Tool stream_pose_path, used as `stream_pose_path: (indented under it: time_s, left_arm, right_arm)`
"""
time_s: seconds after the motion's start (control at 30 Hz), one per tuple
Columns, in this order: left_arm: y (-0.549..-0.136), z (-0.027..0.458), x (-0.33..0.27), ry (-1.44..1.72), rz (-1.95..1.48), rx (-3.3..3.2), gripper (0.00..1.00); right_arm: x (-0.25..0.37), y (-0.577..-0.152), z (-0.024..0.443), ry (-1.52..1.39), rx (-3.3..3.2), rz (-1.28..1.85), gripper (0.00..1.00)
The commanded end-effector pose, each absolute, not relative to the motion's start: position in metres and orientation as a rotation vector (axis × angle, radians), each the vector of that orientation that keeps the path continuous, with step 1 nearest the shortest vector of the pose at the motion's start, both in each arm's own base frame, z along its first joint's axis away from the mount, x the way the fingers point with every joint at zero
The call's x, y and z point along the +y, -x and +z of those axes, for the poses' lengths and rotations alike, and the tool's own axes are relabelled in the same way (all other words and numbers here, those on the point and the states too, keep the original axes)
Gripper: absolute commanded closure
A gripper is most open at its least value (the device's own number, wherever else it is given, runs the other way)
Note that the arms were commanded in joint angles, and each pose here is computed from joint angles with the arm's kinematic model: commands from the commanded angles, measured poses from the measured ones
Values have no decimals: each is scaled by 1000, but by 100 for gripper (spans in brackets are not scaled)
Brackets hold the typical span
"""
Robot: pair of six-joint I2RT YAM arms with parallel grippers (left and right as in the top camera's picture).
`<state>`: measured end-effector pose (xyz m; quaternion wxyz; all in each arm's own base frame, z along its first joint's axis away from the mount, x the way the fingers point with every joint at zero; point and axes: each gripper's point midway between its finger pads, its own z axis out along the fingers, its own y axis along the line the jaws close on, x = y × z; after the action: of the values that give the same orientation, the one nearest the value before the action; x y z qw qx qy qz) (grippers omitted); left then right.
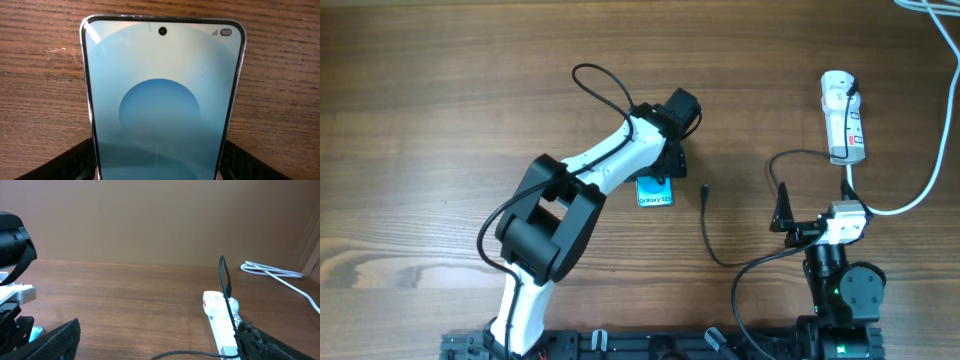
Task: Plug charger to phone and switch on socket
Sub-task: 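Close the left gripper on the phone's bottom edge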
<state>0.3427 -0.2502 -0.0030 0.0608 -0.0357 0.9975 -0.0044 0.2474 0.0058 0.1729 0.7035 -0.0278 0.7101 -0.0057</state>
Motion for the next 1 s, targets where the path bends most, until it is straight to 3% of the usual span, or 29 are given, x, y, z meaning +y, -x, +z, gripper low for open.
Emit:
stream_pose_path:
  time_s: [0.0,0.97]
  left_arm:
    - [-324,-33,-245,112,35,3100,19]
    - [-322,-20,-245,113,20,3101,30]
  right_arm:
    - [7,-247,174,71,1572,-11,0]
    - [7,-247,174,71,1572,-11,0]
